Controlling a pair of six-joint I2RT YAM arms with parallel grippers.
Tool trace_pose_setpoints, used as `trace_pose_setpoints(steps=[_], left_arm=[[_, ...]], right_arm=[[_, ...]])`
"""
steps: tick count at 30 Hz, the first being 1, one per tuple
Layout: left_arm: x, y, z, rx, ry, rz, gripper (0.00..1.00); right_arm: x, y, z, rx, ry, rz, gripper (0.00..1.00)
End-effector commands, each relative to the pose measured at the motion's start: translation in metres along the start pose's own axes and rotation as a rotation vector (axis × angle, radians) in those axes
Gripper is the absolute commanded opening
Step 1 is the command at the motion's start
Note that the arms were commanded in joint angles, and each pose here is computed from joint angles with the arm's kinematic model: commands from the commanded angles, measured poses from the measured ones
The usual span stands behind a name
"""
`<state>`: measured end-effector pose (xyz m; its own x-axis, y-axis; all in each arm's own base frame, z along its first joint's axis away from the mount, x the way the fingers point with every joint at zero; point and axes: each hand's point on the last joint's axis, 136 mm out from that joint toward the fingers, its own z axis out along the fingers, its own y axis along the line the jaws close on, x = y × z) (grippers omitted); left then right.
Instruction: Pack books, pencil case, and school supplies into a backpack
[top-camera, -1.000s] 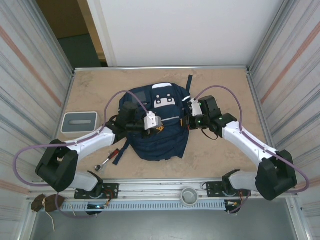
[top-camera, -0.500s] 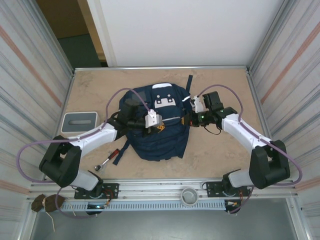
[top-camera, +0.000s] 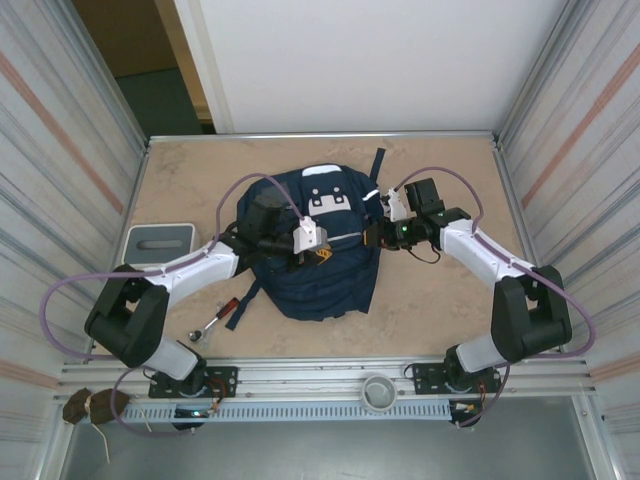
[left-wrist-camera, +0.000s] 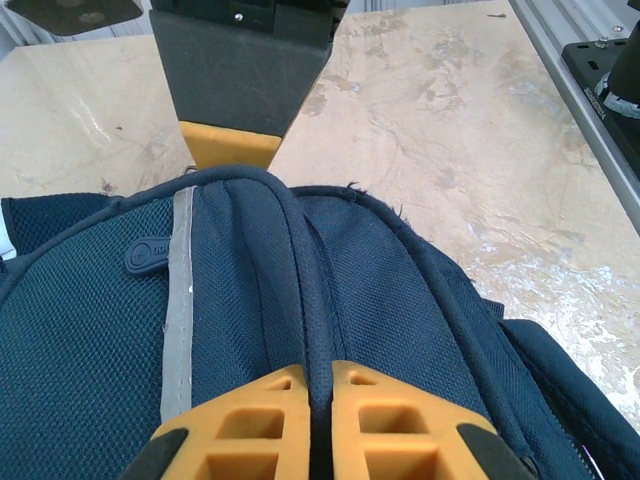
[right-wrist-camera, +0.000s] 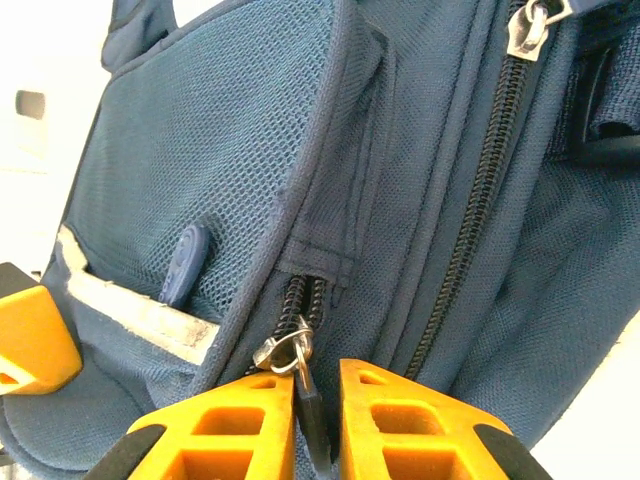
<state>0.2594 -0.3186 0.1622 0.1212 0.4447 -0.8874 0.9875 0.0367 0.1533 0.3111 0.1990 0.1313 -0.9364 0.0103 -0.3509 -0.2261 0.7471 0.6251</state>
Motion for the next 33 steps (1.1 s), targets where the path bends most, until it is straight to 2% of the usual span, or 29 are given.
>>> trace_pose_setpoints(steps=[1,6,12,19,27,33], left_arm=[[-0.038,-0.019,-0.003,0.107,-0.123,0.085,0.02],[-0.036,-0.017,-0.003,0.096,-0.115,0.084,0.02],[-0.034,-0.017,-0.003,0.089,-0.108,0.084,0.02],[-0.033,-0.016,-0.002,0.085,-0.105,0.082,0.03],[-0.038,-0.019,0.003,0.102,-0.119,0.088,0.03],[-0.042,-0.020,0.020,0.136,-0.119,0.094,0.05]], right_arm=[[-0.032,-0.015,-0.004,0.077,-0.100,-0.019,0.20],[-0.033,-0.011,-0.005,0.061,-0.102,-0.028,0.26],[-0.024,-0.016,-0.020,0.117,-0.119,-0.046,0.33],[-0.015,-0.012,-0.045,0.135,-0.172,-0.058,0.36],[-0.023,-0.013,-0.074,0.214,-0.276,-0.073,0.40],[-0.032,-0.013,-0.092,0.252,-0.383,-0.070,0.43]])
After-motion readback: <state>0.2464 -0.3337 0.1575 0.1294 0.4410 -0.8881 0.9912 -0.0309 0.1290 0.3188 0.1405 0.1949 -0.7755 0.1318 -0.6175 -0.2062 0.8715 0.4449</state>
